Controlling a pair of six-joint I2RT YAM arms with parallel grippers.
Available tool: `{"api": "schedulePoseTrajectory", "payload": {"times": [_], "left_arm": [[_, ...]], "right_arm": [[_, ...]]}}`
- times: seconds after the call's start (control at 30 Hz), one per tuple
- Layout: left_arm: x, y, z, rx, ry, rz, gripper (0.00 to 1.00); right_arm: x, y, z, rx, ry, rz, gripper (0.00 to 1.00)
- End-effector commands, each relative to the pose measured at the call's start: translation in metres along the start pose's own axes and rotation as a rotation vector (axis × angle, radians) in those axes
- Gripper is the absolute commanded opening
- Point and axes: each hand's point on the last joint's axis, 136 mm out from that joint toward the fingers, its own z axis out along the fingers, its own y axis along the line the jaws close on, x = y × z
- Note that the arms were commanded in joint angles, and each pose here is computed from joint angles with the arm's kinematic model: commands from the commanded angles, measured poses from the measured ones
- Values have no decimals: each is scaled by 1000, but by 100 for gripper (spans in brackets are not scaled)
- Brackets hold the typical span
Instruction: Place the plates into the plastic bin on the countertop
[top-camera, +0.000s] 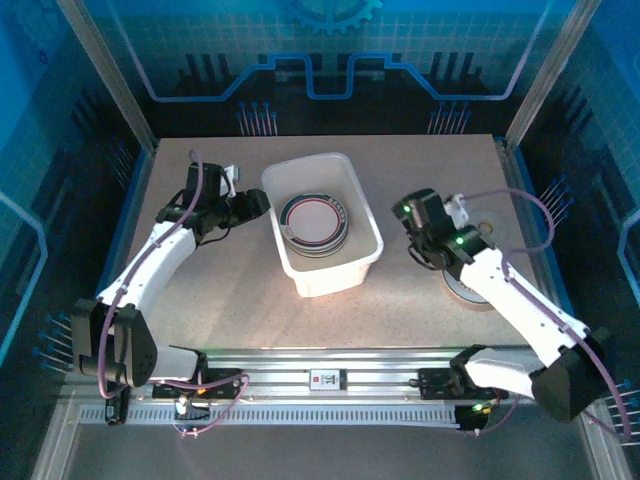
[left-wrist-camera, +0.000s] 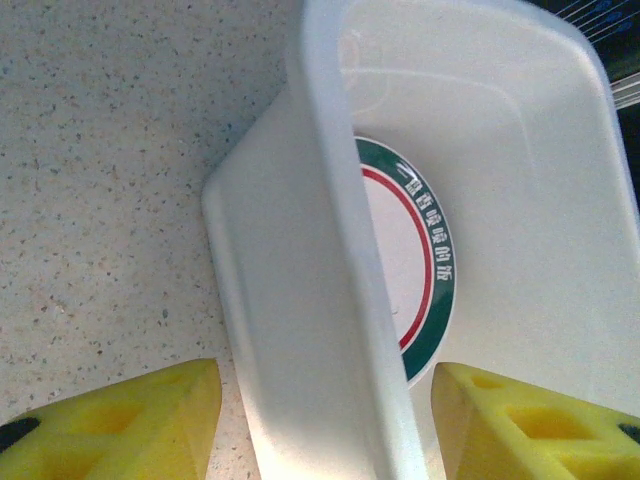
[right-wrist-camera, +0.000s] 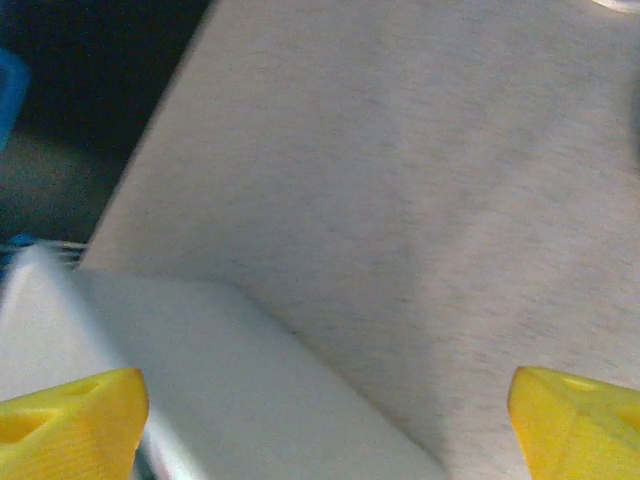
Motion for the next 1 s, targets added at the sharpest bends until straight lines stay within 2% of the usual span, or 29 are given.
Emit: {"api": "schedulePoseTrajectory", "payload": {"times": [0.0, 0.13, 0.27, 0.43, 0.97], "left_arm": [[-11, -10, -7, 6, -21, 17, 59], [-12, -10, -4, 7, -20, 16, 59], [-11, -6, -1, 0, -18, 17, 59], [-10, -3, 4, -7, 3, 20, 59], [-11, 5, 11, 1, 21, 12, 59]], "right_arm": [[12, -68, 18, 129, 84, 247, 89], [14, -123, 29, 258, 78, 408, 86], [-6, -139, 27, 308, -6, 447, 85], [-1, -164, 34, 356, -7, 601, 82], [1, -196, 44, 415, -69, 744, 74]]}}
